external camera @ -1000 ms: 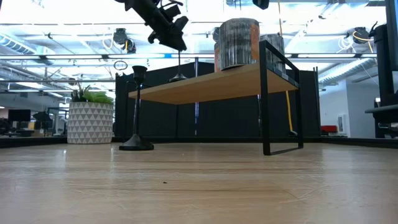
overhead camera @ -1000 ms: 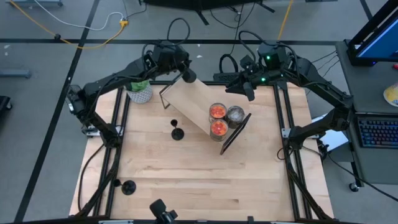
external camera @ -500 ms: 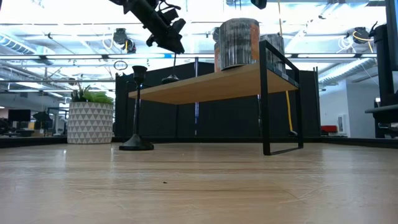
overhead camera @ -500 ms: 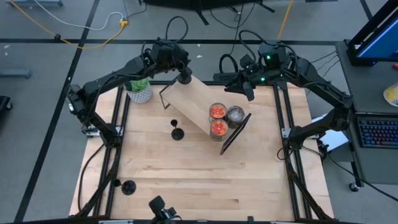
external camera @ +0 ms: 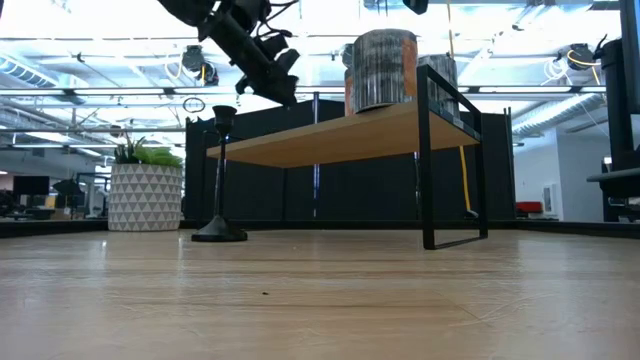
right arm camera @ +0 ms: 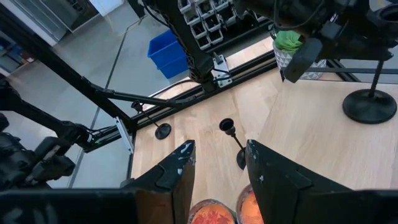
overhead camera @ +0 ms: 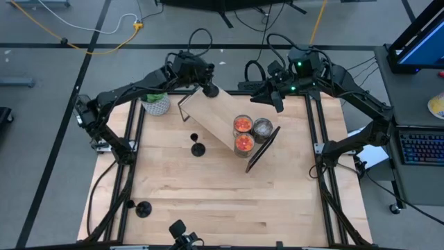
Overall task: Pick & Place candle stick holders
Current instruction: Put the bottom right black candle holder on the shelf, then put the top black candle holder on the shelf
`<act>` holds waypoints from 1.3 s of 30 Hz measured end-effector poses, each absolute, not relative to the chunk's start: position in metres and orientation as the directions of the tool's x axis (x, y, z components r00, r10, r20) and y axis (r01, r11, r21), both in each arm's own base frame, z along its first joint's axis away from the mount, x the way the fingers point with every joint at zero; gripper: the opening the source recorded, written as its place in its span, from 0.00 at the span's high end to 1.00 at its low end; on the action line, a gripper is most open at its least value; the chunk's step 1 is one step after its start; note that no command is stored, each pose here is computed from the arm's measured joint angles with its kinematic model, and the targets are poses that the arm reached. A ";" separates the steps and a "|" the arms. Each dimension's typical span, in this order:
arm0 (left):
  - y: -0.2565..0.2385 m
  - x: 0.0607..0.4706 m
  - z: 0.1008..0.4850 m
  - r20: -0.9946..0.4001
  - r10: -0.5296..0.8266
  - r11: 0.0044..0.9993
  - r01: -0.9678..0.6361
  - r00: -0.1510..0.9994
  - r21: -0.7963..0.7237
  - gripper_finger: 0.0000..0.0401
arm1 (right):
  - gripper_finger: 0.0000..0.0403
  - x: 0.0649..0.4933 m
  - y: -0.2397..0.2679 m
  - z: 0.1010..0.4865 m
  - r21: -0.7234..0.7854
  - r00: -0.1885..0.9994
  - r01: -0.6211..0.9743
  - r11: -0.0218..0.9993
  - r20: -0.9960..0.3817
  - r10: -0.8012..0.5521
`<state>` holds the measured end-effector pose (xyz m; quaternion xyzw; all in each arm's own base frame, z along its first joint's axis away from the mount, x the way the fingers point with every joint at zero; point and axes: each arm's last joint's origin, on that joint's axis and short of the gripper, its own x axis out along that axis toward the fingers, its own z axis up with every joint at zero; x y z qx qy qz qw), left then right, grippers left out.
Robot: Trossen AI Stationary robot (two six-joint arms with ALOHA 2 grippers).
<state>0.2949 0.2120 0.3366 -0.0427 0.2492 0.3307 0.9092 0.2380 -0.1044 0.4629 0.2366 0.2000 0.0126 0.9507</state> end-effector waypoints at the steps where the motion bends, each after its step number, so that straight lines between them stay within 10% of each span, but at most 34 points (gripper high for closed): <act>1: 0.212 0.295 0.335 -0.481 0.580 0.777 -0.623 0.658 0.084 0.76 | 0.67 0.238 -0.104 0.463 0.457 0.920 0.072 0.887 -0.374 0.119; 20: 0.211 0.295 0.329 -0.488 0.571 0.782 -0.618 0.660 0.080 0.74 | 0.67 0.238 -0.105 0.464 0.455 0.924 0.068 0.888 -0.364 0.116; 39: 0.183 0.282 0.331 -0.631 0.501 0.800 -0.595 0.592 0.076 0.31 | 0.67 0.239 -0.105 0.465 0.459 0.926 0.067 0.886 -0.359 0.116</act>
